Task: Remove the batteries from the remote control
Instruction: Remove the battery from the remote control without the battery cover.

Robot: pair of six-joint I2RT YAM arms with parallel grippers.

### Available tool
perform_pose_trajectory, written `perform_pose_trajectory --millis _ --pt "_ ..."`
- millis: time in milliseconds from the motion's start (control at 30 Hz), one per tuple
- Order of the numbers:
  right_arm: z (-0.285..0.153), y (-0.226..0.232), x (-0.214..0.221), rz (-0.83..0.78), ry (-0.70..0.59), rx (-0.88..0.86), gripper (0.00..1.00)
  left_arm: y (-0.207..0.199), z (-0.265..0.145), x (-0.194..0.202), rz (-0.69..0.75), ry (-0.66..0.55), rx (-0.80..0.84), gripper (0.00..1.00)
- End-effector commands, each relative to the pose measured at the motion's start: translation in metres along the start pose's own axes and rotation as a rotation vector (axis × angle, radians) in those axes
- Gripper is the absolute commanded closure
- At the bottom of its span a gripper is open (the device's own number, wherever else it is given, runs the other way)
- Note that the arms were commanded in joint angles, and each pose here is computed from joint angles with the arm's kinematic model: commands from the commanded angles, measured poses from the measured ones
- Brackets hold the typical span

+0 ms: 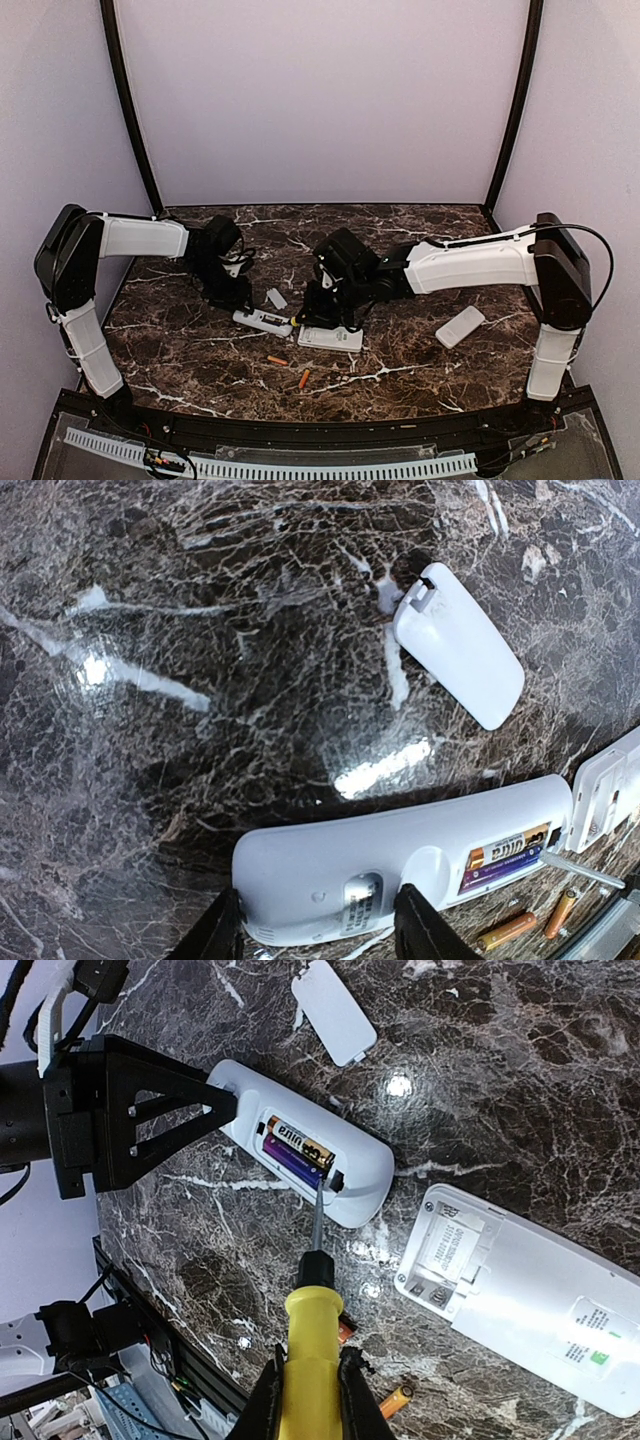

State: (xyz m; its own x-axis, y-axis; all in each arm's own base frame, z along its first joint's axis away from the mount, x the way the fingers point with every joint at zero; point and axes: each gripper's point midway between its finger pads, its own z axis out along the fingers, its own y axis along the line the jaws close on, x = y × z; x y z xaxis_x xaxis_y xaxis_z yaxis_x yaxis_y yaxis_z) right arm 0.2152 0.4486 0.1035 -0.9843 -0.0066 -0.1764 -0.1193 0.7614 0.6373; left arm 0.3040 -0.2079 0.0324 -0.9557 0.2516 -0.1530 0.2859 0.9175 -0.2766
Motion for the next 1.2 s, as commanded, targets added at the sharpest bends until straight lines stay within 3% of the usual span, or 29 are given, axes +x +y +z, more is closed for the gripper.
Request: perform_pose_trajectory --millis 0,700,1167 --pt "0.009 0.024 -0.006 -0.017 -0.021 -0.121 1.0 -0.006 0.011 0.018 0.036 0.065 -0.002 0.51" --pt "-0.032 0.07 -0.027 -0.094 -0.165 -0.312 1.0 -0.001 0.013 0.019 0.046 0.07 -0.047 0.51" --pt "-0.041 0.055 -0.029 -0.08 -0.204 -0.237 1.0 -0.001 0.013 0.02 0.048 0.072 -0.052 0.51"
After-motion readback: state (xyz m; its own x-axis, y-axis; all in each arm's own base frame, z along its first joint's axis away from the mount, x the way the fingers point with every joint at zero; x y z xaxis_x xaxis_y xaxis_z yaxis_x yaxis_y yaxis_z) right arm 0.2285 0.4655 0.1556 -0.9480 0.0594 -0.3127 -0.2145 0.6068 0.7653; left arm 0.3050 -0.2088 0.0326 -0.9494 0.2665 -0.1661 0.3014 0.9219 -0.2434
